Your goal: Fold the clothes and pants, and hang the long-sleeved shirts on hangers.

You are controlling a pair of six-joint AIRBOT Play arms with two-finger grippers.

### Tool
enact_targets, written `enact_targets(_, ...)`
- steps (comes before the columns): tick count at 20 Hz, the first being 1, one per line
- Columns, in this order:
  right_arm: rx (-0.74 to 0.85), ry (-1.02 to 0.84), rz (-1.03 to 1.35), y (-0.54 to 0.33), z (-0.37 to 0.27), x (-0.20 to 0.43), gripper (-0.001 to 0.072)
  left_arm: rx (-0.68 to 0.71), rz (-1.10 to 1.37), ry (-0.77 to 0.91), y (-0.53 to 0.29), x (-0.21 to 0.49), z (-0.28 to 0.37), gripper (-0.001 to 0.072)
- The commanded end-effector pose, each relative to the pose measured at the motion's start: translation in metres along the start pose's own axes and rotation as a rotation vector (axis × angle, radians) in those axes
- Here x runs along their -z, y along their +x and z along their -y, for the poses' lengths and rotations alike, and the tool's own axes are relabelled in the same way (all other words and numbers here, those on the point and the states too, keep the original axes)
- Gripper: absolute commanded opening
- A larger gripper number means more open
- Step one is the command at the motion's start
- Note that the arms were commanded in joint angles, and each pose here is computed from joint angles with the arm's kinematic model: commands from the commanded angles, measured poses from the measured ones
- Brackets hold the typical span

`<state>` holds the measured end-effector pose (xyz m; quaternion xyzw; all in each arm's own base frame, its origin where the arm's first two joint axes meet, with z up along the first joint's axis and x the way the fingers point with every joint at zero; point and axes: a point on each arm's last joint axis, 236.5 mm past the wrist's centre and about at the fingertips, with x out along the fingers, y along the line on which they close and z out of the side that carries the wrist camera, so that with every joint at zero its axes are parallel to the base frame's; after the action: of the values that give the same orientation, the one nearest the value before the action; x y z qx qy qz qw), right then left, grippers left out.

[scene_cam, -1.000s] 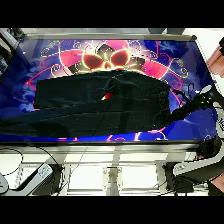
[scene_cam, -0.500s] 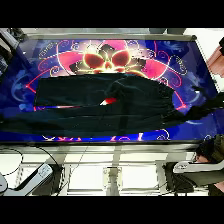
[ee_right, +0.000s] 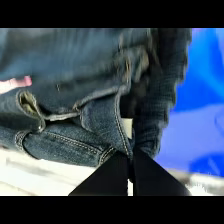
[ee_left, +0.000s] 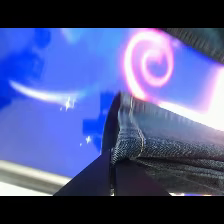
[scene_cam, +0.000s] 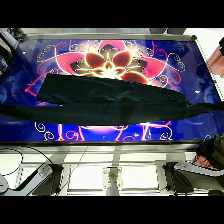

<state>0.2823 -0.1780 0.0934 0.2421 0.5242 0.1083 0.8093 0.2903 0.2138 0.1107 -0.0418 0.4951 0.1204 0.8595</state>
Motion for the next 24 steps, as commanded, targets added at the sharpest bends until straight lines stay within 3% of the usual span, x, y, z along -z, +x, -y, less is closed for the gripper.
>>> enact_targets(1,-0.044,-0.043,0.164,-0.027,-0.020,-0.036,0.0014,0.020,0.144,0.004,-0.035,-0.040,0.010,0.0023)
enact_targets(12,0.062,-0.121,0.327,-0.082,-0.050,-0.076,0.0015,-0.121,0.404,-0.032,-0.104,-0.081,-0.003,0.0024)
enact_targets(16,0.146,0.018,0.232,-0.084,-0.038,-0.048,0.0014,-0.112,0.398,-0.057,-0.103,-0.079,-0.001,0.0023)
enact_targets(24,0.266,0.149,0.001,-0.048,-0.015,-0.014,0.0013,0.092,0.078,-0.101,0.030,-0.070,0.042,0.0022)
